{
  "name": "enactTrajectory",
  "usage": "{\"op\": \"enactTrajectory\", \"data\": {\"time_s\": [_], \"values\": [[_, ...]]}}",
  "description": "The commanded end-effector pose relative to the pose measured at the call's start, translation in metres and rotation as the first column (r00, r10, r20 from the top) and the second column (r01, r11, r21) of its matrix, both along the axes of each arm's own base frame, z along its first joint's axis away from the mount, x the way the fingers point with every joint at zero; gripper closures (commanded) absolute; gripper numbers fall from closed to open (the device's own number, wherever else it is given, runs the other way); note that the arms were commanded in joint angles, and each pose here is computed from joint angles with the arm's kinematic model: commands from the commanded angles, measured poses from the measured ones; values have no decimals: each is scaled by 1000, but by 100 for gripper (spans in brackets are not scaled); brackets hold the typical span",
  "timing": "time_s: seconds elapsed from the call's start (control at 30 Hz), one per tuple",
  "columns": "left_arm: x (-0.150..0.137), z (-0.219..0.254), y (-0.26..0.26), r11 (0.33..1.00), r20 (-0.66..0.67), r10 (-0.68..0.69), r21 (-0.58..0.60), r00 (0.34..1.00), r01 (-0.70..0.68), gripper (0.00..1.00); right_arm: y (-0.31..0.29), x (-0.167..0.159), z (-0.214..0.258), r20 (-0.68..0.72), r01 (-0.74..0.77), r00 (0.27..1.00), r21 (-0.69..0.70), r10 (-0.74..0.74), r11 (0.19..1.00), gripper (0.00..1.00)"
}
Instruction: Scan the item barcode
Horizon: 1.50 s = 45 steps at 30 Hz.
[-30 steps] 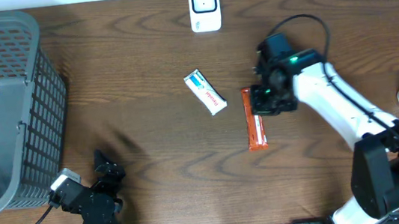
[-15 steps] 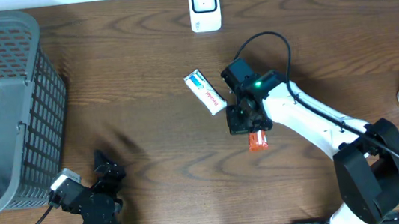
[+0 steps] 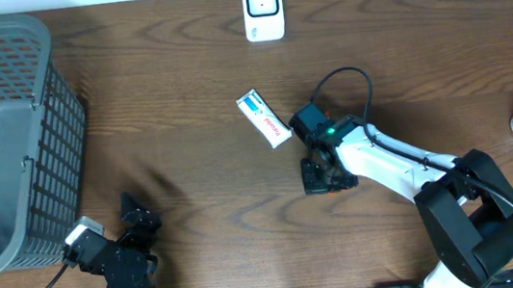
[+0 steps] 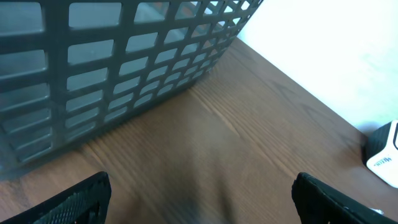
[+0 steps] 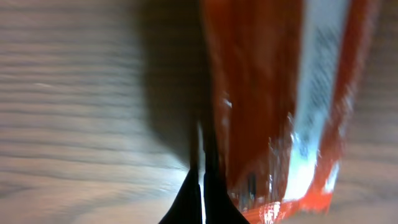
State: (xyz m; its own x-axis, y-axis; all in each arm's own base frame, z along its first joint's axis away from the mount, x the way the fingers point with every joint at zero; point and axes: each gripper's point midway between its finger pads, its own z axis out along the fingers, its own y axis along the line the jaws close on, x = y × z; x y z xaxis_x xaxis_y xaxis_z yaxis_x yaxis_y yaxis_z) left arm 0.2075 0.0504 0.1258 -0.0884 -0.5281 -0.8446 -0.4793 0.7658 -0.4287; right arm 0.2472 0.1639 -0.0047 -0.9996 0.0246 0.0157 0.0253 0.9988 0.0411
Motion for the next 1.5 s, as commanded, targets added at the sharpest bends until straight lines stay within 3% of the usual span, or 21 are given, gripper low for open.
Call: {"op": "enactTrajectory", "data": {"time_s": [0.0, 0.2, 0.37, 0.4, 0.57, 0.6, 0.67, 0.73, 0.87, 1.03, 1.2, 1.47], "values": [[-3, -10, 2, 1000, -35, 7, 9, 999, -7, 7, -39, 0, -4, 23, 79, 997, -174, -76, 982, 99], [-3, -10, 2, 1000, -35, 7, 9, 999, -7, 6, -73, 8, 3, 47, 136, 991, -273, -128, 952, 99], [-3, -10, 2, 1000, -35, 7, 9, 999, -7, 7, -48, 7, 7, -37, 37, 998, -112, -41, 993, 98], [-3, -10, 2, 1000, -35, 7, 9, 999, -7, 7, -37, 4, 14, -71, -11, 997, -55, 7, 998, 78], [-3, -10, 2, 1000, -35, 7, 9, 999, -7, 7, -17, -3, 56, -124, -59, 990, 62, 66, 996, 69], [-3, -10, 2, 1000, -35, 8, 9, 999, -7, 7, -17, -1, 66, -118, -61, 991, 64, 68, 996, 63], [-3, -10, 2, 1000, -35, 7, 10, 999, -7, 6, -16, 6, 85, -74, -103, 991, 84, 110, 991, 23], [-3, -10, 2, 1000, -35, 8, 9, 999, -7, 7, -16, 17, 92, -6, -164, 986, 98, 165, 982, 1], [-3, -10, 2, 1000, -35, 7, 9, 999, -7, 7, -29, 33, 87, 45, -226, 974, 98, 222, 969, 1], [-3, -10, 2, 1000, -35, 7, 9, 999, -7, 7, -49, 45, 64, 67, -411, 911, 94, 406, 907, 1], [-3, -10, 2, 1000, -35, 7, 10, 999, -7, 7, -48, 54, 48, 98, -471, 882, 195, 460, 861, 1], [-3, -10, 2, 1000, -35, 7, 10, 999, -7, 7, -64, 60, 26, 54, -433, 900, 207, 432, 877, 1]]}}
